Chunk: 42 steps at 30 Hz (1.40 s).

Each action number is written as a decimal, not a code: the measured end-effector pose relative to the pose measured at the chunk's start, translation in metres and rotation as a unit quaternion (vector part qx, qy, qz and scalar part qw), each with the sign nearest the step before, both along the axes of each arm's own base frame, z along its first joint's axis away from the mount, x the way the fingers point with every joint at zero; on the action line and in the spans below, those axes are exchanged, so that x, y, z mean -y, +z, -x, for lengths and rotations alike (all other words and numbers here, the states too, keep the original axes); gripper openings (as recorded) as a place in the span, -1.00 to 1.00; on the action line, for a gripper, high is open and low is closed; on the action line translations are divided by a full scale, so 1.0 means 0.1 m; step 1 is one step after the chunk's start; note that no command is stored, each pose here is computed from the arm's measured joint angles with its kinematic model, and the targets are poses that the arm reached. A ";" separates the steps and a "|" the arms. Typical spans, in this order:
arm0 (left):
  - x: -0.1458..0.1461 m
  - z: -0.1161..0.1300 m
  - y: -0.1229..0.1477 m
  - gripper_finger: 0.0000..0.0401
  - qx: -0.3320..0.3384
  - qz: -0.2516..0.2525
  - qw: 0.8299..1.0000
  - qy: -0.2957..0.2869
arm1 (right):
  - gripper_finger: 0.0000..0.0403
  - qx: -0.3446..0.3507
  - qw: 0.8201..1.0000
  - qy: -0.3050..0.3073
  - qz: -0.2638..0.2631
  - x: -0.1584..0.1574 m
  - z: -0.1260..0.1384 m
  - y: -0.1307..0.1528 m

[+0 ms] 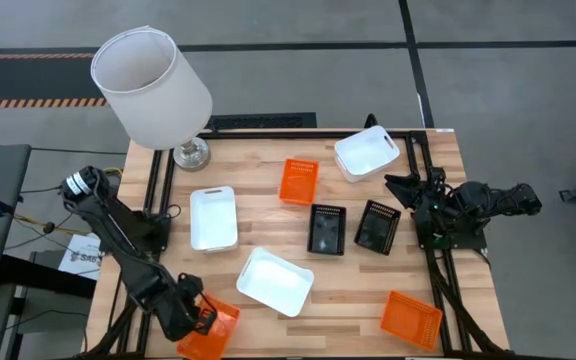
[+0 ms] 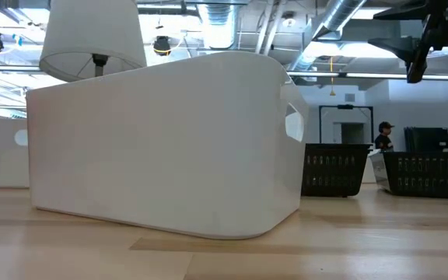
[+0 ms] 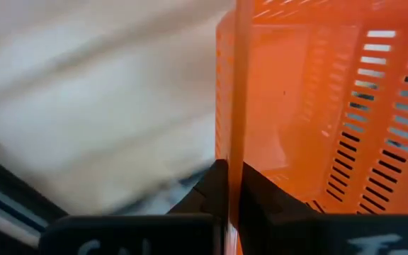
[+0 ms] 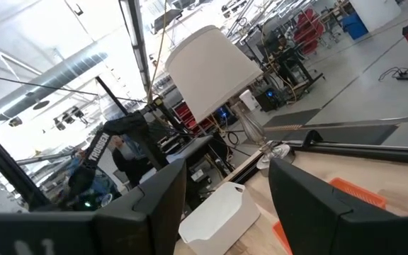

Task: Stack baskets by color
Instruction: Stack the bottom left orange bin on top of the top orange bin

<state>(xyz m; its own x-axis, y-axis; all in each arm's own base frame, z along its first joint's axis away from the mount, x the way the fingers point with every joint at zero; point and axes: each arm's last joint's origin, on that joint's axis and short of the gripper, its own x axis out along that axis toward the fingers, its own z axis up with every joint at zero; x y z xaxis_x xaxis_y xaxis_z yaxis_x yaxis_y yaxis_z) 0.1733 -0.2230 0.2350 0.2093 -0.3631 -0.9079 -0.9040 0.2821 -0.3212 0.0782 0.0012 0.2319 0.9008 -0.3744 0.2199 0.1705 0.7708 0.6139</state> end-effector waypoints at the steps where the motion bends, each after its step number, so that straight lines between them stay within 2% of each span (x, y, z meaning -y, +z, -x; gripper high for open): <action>1: 0.01 -0.02 0.08 -1.00 0.011 0.005 1.000 0.015 | 0.12 0.000 1.000 0.000 0.000 0.00 0.00 0.00; 5: -0.10 -0.20 0.39 -1.00 0.070 -0.018 0.995 0.072 | 0.12 0.000 1.000 0.000 0.000 0.00 0.00 0.00; 9: -0.40 -0.41 0.57 -1.00 0.113 -0.101 0.978 0.145 | 0.12 0.000 1.000 0.000 0.000 0.00 0.00 0.00; 12: -0.68 -0.60 0.68 -1.00 0.147 -0.173 0.959 0.169 | 0.12 0.000 1.000 0.000 0.000 0.00 0.00 0.00; 17: -1.23 -0.94 0.79 -1.00 0.181 -0.244 0.940 0.158 | 0.12 0.000 1.000 0.000 0.000 0.00 0.00 0.00; 22: -1.90 -1.20 0.85 -1.00 0.200 -0.285 0.928 0.133 | 0.12 0.001 1.000 0.000 0.000 0.00 0.00 0.00; 29: -2.74 -1.20 0.86 -1.00 0.171 -0.360 0.908 0.128 | 0.12 0.002 1.000 0.000 0.000 0.00 0.00 0.00; 33: -3.08 -1.13 0.87 -1.00 0.154 -0.385 0.899 0.139 | 0.12 0.002 1.000 0.000 0.000 0.00 0.00 0.00; 37: -3.28 -1.12 0.89 -1.00 0.167 -0.398 0.887 0.165 | 0.12 0.002 1.000 0.000 0.000 0.00 0.00 0.00; 39: -3.34 -1.21 0.87 -1.00 0.185 -0.401 0.881 0.172 | 0.12 0.002 1.000 0.000 0.000 0.00 0.00 0.00; 42: -3.40 -1.39 0.72 -1.00 0.199 -0.382 0.888 0.159 | 0.12 0.002 1.000 0.000 0.000 0.00 0.00 0.00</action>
